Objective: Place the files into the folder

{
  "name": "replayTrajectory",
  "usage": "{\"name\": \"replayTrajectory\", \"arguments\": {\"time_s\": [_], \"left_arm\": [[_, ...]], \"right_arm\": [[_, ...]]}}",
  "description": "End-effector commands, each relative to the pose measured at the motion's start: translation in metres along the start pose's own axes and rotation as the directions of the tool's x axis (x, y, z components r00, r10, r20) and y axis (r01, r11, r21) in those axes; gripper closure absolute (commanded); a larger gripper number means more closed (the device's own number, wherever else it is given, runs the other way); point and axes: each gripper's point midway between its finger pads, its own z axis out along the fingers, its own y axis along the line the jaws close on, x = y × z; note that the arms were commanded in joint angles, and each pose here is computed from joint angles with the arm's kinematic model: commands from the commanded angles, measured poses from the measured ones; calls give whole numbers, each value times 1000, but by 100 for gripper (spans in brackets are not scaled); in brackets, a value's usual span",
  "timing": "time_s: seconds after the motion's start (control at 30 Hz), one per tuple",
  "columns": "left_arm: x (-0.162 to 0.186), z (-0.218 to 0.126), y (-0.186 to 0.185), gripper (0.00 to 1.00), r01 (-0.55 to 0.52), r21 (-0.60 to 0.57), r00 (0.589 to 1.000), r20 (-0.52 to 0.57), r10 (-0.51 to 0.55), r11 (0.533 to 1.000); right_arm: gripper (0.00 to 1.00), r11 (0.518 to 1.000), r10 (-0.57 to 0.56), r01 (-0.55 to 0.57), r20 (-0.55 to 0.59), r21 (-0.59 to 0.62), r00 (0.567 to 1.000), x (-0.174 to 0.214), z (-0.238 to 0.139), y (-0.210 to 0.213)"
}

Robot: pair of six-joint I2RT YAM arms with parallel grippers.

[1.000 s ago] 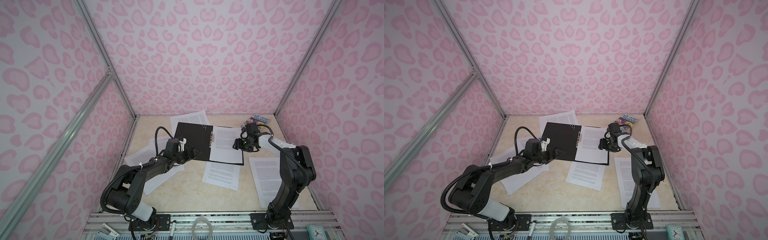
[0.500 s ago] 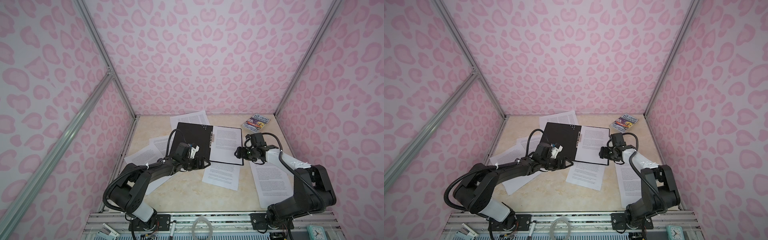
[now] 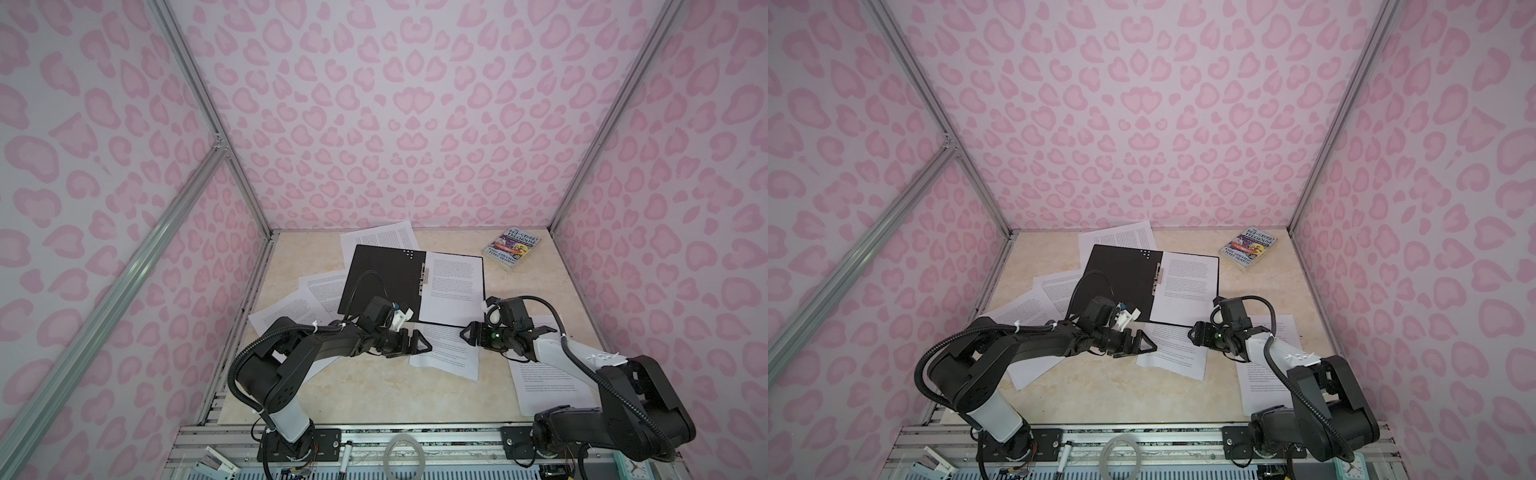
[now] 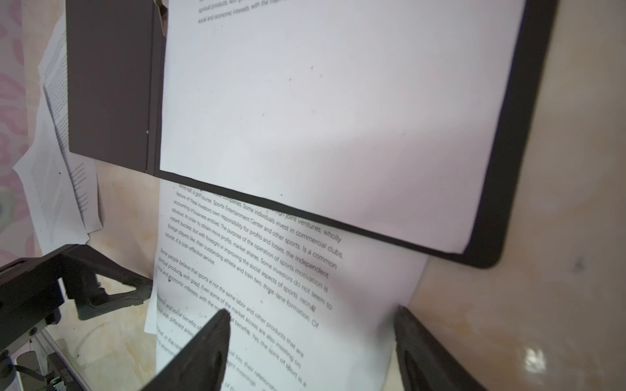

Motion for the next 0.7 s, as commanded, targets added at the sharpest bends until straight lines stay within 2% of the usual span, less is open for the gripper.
{"name": "replayTrajectory", "arguments": {"time_s": [0.0, 0.17, 0.53, 0.67], "left_arm": [[19, 3, 23, 0, 176, -58, 984, -22, -178, 983], [17, 0, 9, 1, 253, 53, 967, 14, -254, 966], [34, -6, 16, 3, 361, 107, 930, 29, -366, 926], [25, -2, 10, 3, 362, 155, 928, 28, -370, 919]], "right_arm": [[23, 999, 52, -52, -45, 0, 998, 19, 3, -6], [24, 998, 60, -62, -52, -30, 997, 31, 5, -3], [23, 999, 39, -39, -22, -26, 999, 36, -8, -4], [22, 999, 34, -34, -11, -30, 999, 37, -9, -4]]}}
